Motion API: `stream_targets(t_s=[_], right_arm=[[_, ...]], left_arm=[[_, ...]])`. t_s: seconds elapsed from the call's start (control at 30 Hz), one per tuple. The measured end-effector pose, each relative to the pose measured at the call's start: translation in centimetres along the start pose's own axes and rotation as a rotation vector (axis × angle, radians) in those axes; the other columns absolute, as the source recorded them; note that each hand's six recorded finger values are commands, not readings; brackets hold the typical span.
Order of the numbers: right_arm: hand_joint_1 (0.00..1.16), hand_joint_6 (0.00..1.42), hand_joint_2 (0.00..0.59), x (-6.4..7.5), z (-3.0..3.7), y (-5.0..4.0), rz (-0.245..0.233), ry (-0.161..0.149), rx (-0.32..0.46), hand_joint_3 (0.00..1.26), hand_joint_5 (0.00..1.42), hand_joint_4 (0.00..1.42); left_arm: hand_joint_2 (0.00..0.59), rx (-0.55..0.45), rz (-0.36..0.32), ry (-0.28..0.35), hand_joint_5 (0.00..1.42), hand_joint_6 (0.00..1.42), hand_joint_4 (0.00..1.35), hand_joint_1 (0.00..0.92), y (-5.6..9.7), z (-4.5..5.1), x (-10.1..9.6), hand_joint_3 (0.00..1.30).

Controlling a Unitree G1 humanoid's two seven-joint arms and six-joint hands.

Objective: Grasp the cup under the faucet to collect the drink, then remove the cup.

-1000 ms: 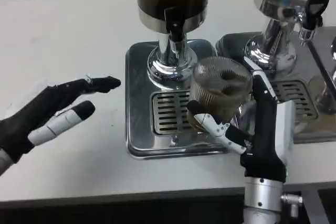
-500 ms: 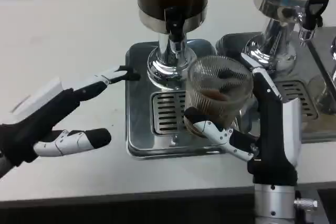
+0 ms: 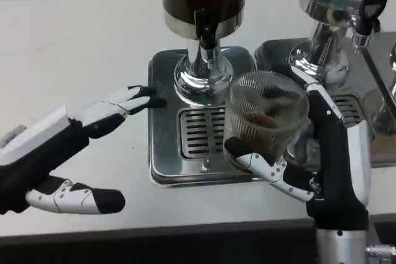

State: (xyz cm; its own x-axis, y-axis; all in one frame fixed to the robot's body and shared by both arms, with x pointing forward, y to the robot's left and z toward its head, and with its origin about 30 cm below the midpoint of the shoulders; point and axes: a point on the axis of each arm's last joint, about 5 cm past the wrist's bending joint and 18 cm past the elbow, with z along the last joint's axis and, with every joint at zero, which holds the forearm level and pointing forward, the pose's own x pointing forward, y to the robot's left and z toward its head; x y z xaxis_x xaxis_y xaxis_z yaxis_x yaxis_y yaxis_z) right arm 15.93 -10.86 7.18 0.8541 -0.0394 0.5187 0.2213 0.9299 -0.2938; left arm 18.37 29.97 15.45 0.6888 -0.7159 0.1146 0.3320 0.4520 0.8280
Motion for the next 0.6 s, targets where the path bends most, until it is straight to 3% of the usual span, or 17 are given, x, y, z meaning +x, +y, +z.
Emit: stream_targets(t_s=[0.13,0.27,0.6], right_arm=[[0.92,1.42,0.142,0.0,0.29,-0.3,0.005,-0.008,0.003,0.67,1.15,0.86],[0.92,1.42,0.142,-0.3,0.31,-0.52,0.022,0.002,0.001,0.67,1.15,0.86],[0.92,1.42,0.142,-0.3,1.27,-1.63,0.032,-0.027,0.008,0.68,1.16,0.87]], left_arm=[[0.026,0.03,-0.005,-0.01,0.0,0.05,0.0,0.0,0.3,0.44,-0.3,0.09],[0.025,0.054,-0.032,0.006,0.0,0.03,0.0,0.0,0.4,0.67,-0.8,0.08],[0.026,0.112,-0.045,0.0,0.0,0.03,0.0,0.0,0.9,1.61,-2.0,0.06]])
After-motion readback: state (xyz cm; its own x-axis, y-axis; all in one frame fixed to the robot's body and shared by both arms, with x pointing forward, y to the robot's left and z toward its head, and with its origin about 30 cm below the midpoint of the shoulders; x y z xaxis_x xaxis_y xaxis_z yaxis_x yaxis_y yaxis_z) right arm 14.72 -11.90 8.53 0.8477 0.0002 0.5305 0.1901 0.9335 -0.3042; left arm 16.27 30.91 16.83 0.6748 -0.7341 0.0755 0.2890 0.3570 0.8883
